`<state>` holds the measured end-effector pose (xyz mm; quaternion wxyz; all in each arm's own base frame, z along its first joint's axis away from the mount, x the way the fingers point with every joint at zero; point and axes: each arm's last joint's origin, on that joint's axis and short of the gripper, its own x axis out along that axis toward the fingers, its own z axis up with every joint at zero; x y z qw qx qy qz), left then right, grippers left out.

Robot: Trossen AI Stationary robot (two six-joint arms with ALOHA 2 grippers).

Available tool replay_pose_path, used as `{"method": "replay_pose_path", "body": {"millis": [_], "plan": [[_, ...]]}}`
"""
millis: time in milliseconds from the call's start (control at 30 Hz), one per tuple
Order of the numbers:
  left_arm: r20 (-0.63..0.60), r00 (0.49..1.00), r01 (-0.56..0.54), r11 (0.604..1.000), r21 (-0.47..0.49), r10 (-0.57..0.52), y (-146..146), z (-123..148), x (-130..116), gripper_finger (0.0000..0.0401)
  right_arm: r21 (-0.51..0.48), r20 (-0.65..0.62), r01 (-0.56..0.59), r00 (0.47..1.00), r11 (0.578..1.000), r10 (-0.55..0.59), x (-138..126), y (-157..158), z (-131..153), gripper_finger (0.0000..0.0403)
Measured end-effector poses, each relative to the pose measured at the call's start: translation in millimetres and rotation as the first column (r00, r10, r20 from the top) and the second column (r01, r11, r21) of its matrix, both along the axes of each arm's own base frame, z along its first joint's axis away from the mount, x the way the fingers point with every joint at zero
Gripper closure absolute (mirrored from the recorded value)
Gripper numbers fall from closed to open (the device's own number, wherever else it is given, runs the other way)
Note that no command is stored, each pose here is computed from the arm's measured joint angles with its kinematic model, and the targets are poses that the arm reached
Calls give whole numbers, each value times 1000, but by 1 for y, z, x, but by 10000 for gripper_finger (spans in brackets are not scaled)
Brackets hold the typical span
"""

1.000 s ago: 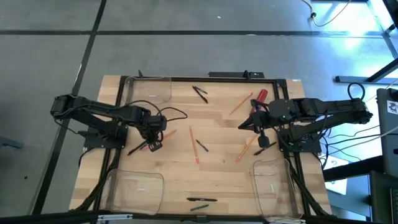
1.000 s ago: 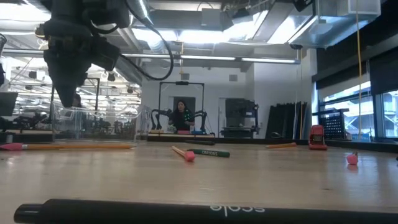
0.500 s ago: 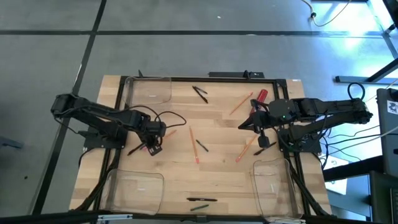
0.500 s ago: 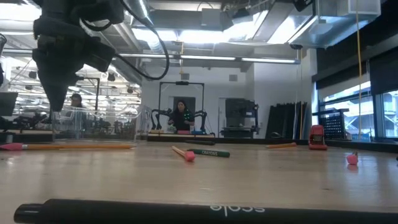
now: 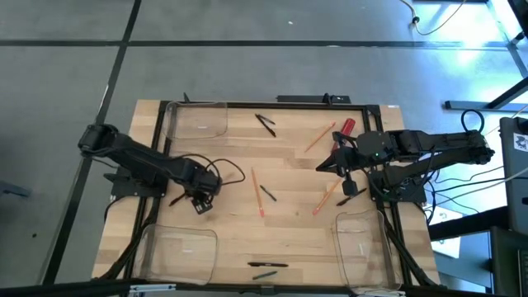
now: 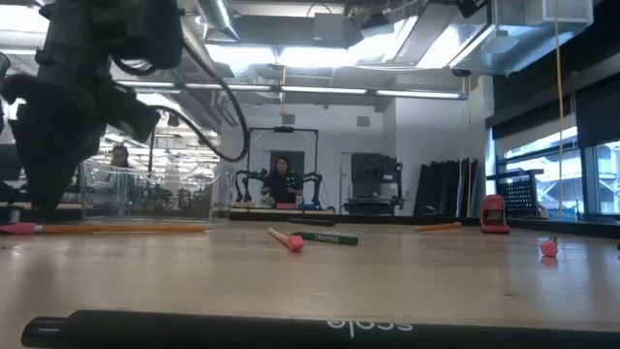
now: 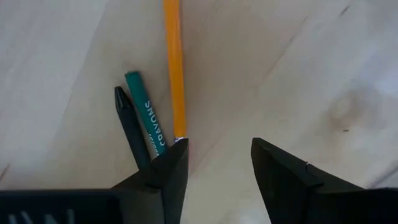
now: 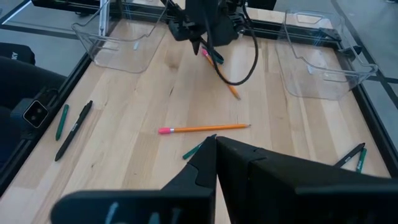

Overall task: Sort crayons/erasers/pens/pencils in bins
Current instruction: Put the orange pencil into the top transparent bin

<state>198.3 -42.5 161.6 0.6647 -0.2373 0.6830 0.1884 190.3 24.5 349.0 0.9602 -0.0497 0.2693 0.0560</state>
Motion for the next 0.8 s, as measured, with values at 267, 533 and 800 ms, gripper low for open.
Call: {"method": "replay_pose_path", "body": {"millis": [267, 533, 800], "plan": [[-85, 996, 9, 999, 33, -6, 0, -15, 3, 233, -1, 0, 0, 1000, 1000, 0, 0, 0, 0, 390], [-120, 993, 9, 999, 41, -4, 0, -22, 5, 233, 1, 0, 0, 1000, 1000, 0, 0, 0, 0, 390], [-160, 987, -19, 1000, 17, 21, -1, -24, 3, 233, 0, 2, 0, 1000, 1000, 0, 0, 0, 0, 390]]}}
